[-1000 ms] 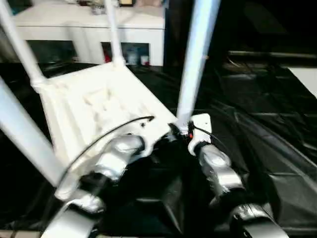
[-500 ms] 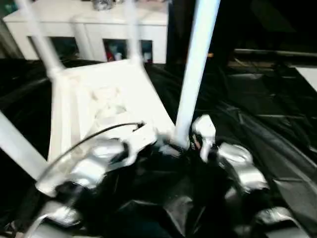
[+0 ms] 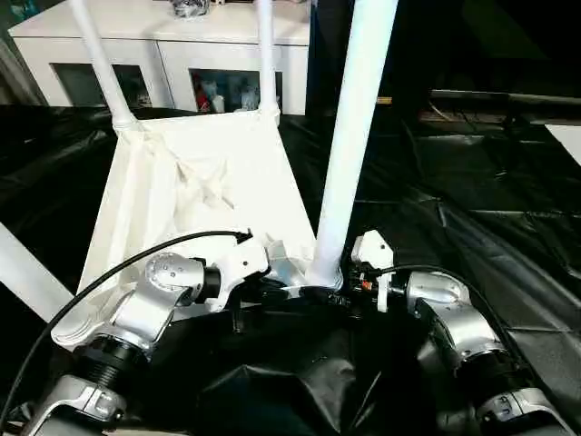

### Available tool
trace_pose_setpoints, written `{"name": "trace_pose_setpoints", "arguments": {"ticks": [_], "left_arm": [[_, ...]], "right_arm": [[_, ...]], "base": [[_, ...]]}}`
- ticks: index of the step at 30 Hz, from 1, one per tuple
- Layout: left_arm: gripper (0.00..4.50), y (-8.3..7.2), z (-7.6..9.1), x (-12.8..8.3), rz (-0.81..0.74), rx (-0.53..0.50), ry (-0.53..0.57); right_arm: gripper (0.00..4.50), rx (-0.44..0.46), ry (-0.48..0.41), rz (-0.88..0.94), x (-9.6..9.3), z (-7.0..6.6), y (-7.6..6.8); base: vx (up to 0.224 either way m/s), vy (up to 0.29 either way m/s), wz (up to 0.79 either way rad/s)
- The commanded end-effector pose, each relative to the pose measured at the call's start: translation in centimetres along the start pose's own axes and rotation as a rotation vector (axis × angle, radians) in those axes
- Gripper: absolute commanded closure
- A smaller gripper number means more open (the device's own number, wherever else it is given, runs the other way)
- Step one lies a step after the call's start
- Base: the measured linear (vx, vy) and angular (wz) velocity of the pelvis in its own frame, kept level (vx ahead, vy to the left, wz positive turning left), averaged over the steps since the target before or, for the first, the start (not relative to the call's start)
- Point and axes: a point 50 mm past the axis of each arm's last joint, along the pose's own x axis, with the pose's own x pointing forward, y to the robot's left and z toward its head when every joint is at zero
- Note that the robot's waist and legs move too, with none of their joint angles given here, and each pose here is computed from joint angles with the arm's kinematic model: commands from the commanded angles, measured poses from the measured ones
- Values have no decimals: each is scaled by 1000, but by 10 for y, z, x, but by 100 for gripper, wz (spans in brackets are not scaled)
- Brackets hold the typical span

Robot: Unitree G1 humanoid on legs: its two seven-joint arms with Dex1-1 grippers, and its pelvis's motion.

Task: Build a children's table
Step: Rotate leg to tighten

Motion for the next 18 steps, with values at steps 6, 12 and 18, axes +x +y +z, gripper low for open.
{"name": "trace_pose_setpoints", "arguments": {"ticks": [6,12,18], "left_arm": [[450,-7,-5,3,-47,-35,-8],[450,-9,-6,3,-60,-40,-1],[450,-7,-9,10,-5,-53,11]], "right_arm": [[151,-3,-13,18,-2,3,1],[184,2,-15,28,-1,2,4],[186,19,2,-83,6,-7,2]], "base": [[0,0,0],[0,0,0],[0,0,0]]}}
